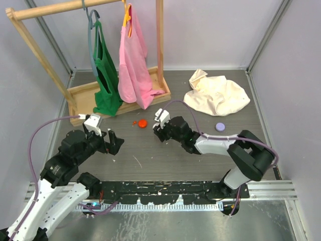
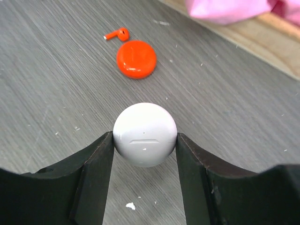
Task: Insert the wireless bluetooth earbuds into the charging case
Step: Pick up the charging case at the center of the board.
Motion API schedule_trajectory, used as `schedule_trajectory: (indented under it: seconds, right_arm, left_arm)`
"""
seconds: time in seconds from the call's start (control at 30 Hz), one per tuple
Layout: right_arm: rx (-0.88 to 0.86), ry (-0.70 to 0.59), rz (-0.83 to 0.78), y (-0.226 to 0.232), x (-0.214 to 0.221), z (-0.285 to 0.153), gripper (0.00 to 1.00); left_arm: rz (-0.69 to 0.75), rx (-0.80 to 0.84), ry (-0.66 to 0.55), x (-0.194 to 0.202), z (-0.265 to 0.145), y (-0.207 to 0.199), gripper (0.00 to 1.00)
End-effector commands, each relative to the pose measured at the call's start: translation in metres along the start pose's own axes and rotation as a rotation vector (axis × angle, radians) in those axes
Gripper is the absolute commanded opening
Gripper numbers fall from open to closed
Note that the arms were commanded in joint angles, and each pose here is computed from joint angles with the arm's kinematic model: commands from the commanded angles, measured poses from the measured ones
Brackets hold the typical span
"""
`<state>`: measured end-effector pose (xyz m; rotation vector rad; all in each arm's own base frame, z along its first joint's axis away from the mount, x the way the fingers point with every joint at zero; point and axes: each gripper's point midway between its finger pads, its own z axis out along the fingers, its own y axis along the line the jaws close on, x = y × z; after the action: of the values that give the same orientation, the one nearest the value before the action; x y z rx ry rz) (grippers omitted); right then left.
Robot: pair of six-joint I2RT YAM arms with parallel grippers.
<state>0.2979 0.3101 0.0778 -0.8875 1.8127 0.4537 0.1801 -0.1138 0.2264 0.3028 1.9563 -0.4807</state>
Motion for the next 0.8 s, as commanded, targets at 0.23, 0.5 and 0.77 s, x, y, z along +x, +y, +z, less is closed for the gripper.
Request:
schedule_trajectory:
  seconds: [0.23, 0.5, 0.77]
  right_arm:
    - [-0.150, -0.128, -0.263, 0.021, -0.065, -0.059, 0.49]
    - [-0.301, -0.192, -0.489, 0.044, -0.093, -0.085, 0.47]
    - [-0.452, -0.241, -0.700, 0.067, -0.105, -0.102, 0.46]
  left_arm:
    - [-0.244, 0.271, 0.028, -0.020, 0.018, -0.061, 0.99]
    - [-0.379, 0.394, 0.046, -0.012, 0.040, -0.083, 0.99]
    - [-0.483, 0.488, 0.070, -0.005, 0.056, -0.098, 0.99]
